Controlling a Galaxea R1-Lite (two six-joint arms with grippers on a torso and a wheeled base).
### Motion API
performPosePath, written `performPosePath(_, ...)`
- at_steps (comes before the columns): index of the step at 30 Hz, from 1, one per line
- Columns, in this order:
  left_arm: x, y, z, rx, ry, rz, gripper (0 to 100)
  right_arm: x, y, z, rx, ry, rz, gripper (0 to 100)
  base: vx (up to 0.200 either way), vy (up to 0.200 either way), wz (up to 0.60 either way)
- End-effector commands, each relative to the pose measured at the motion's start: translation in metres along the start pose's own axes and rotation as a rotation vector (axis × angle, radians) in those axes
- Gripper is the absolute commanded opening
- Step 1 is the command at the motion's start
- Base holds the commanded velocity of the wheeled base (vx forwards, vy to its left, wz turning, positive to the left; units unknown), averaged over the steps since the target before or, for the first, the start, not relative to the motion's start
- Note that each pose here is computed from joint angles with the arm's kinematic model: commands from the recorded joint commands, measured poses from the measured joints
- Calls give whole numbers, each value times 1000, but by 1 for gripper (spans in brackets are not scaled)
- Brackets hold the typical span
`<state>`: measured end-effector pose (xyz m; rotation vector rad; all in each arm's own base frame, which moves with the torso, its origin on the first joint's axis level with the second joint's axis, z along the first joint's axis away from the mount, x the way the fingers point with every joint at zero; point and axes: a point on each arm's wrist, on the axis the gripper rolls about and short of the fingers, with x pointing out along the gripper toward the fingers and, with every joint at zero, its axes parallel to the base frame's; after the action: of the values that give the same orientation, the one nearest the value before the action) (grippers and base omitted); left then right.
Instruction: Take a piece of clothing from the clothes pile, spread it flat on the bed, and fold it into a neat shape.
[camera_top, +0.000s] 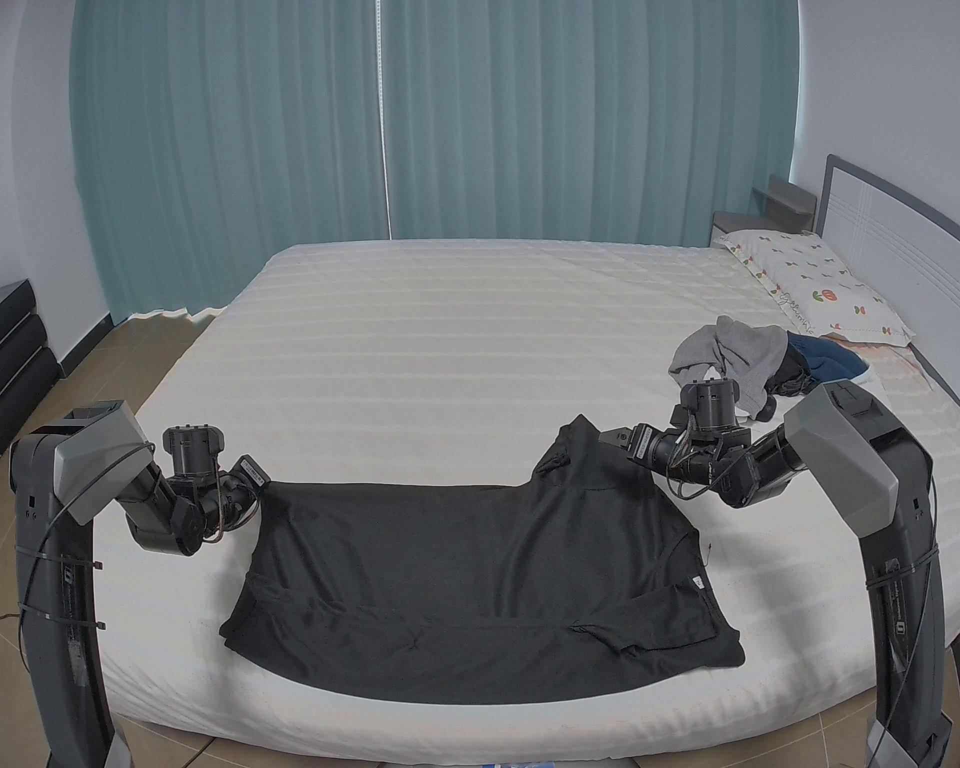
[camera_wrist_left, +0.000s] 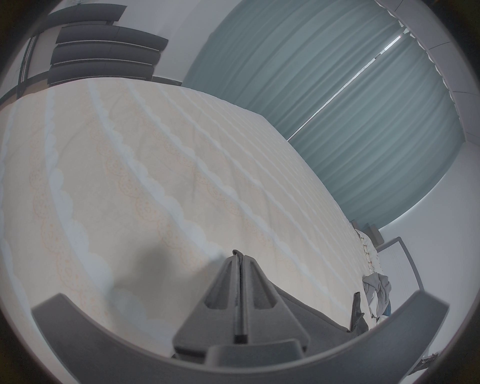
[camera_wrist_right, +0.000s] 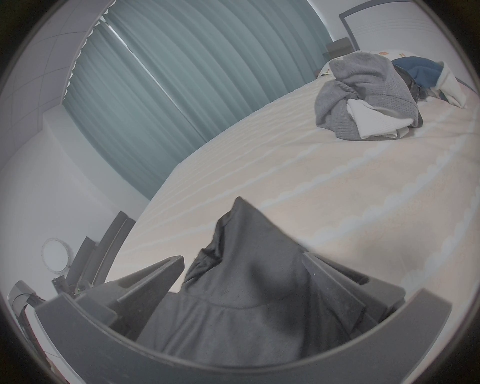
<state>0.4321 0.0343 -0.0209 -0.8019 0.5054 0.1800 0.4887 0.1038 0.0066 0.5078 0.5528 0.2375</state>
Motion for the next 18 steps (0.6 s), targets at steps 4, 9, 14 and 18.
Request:
performPosePath(4,0,1,1,-2,-2,1,0,18,-18,-10,10,1,-35,100,0,0,0)
performPosePath(9,0,1,1,-3,-3,2,0,22,-18,-11,10,-6,-33,100,0,0,0)
performPosePath(14,0,1,2,-1,-4,1,0,28,-20,-8,25,-39,-48,100,0,0,0)
performPosePath(18,0,1,2,-1,-4,1,0,28,-21,-9,39,-35,-53,0,0,0,0)
